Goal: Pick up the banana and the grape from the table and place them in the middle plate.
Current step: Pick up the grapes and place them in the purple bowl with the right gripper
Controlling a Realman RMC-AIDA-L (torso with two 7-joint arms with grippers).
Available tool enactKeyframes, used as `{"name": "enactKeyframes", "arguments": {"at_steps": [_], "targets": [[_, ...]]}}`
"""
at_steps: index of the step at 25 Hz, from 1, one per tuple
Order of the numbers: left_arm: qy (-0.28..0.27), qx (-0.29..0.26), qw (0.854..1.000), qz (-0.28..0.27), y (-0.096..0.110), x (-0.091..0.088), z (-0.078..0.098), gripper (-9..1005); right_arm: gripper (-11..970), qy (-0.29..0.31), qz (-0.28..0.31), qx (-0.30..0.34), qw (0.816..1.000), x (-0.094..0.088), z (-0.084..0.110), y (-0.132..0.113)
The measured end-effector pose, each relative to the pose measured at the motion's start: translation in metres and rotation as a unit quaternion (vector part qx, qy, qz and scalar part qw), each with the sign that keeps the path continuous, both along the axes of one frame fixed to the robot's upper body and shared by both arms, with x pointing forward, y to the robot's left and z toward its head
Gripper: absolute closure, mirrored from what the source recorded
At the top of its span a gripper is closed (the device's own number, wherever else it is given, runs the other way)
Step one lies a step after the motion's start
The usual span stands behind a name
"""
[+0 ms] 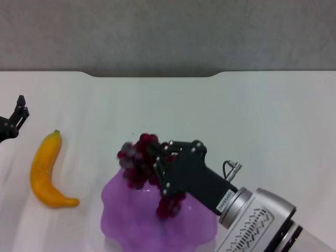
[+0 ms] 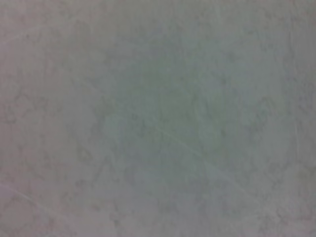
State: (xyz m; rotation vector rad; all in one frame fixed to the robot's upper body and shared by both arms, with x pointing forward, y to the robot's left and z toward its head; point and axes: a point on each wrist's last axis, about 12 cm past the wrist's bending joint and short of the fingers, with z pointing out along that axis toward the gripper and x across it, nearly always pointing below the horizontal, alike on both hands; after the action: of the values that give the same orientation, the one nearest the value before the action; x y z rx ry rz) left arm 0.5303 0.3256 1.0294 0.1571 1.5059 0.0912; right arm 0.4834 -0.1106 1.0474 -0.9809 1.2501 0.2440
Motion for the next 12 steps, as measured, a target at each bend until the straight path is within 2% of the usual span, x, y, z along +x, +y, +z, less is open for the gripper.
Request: {"name": "enactKeyframes", "arguments": {"at_steps": [12], "targets": [[-0.017,-0.003,1.000,-0.005,-0.0036,0.0015,0.0046,119,902,0.006,0.011,-0.012,1.000,-0.0037,-0.0045,0.0013]]}}
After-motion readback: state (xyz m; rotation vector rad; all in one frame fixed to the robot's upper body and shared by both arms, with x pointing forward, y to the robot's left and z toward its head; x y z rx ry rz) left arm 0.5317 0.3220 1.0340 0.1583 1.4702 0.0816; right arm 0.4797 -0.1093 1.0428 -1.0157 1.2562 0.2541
